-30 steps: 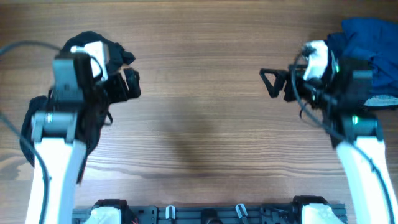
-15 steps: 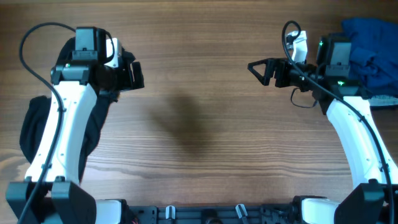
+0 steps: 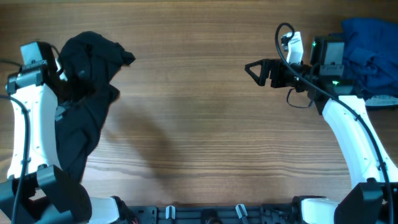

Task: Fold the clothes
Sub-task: 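Reach the left gripper down onto the crumpled black shirt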

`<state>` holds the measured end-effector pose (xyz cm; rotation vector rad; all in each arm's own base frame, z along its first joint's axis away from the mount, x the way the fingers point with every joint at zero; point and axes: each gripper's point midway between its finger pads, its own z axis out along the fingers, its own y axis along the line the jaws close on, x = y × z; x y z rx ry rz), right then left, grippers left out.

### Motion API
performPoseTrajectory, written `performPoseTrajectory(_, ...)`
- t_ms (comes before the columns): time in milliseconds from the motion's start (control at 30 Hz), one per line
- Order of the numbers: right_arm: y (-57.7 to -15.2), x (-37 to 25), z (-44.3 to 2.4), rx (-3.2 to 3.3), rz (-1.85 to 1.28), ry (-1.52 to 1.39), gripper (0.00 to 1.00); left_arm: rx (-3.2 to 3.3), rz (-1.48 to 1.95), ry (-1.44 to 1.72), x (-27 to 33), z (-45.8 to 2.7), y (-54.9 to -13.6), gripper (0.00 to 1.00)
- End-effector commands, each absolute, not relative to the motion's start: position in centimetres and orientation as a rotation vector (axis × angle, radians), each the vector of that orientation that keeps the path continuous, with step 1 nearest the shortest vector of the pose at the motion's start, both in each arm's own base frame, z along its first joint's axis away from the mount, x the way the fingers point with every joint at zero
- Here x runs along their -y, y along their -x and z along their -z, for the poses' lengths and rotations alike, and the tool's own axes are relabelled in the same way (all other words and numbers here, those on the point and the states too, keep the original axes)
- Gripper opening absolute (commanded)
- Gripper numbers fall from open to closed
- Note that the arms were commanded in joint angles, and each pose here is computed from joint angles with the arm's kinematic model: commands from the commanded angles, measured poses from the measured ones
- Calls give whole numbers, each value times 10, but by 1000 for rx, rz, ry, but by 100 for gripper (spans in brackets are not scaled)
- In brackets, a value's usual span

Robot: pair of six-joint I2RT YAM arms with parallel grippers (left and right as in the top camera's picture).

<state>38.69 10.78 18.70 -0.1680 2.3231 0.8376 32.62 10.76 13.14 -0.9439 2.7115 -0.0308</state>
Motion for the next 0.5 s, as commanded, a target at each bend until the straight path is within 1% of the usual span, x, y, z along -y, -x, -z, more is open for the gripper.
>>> performPoseTrajectory(0, -393, -106, -189, -2320, -807, 162, 100, -2748, 21, 1097, -111, -104, -306, 82)
performPoseTrajectory(67, -393, -106, -189, -2320, -807, 162, 100, -2736, 25, 1223, -112, -93, -294, 79)
performPoseTrajectory(133, -393, -106, -189, -2321, -807, 161, 100, -2724, 25, 1307, -115, -80, -284, 80)
performPoseTrajectory(300, -394, -106, -189, -2319, -805, 163, 100, -2709, 17, 1419, -127, -47, -259, 80)
performPoseTrajectory(467, -395, -105, -189, -2318, -795, 162, 100, -2670, 13, 1438, -137, -35, -255, 84)
